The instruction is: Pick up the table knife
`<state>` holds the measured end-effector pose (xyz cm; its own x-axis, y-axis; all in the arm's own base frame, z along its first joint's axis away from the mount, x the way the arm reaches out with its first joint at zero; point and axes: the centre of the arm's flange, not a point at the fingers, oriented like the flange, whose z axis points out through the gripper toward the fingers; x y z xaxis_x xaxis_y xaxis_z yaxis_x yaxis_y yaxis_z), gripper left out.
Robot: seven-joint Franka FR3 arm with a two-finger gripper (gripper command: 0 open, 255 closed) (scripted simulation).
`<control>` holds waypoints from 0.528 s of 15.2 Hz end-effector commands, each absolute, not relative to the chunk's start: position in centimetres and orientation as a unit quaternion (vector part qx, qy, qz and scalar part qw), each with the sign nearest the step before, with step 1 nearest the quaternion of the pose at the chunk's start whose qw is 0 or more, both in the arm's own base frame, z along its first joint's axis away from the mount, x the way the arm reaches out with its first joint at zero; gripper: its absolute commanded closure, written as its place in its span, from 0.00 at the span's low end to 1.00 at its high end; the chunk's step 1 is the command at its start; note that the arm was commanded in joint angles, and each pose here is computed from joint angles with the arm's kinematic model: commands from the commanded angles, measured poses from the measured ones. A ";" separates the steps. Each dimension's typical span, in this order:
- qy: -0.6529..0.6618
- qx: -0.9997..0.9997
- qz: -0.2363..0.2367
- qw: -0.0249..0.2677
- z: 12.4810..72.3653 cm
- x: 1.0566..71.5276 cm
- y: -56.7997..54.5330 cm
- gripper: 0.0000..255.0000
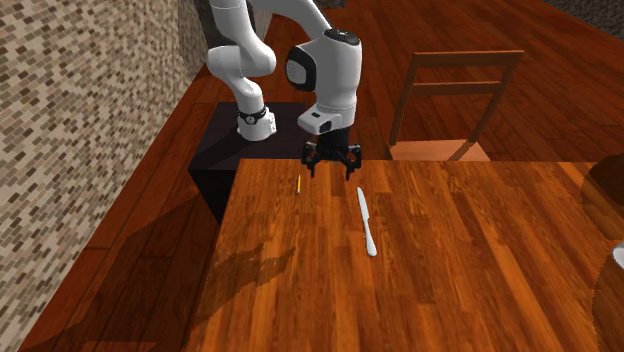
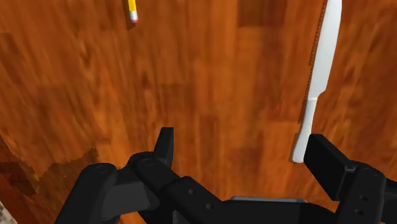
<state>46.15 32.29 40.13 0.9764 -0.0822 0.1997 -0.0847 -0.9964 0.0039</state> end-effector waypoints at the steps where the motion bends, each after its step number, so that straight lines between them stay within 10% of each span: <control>1: -0.040 0.994 0.101 0.008 38.6 47.1 34.4 0.00; 8: -0.032 0.994 0.100 0.014 33.1 50.1 41.3 0.00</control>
<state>49.81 40.34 34.10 0.9779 -0.0636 0.1993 -0.0685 -0.9975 0.0177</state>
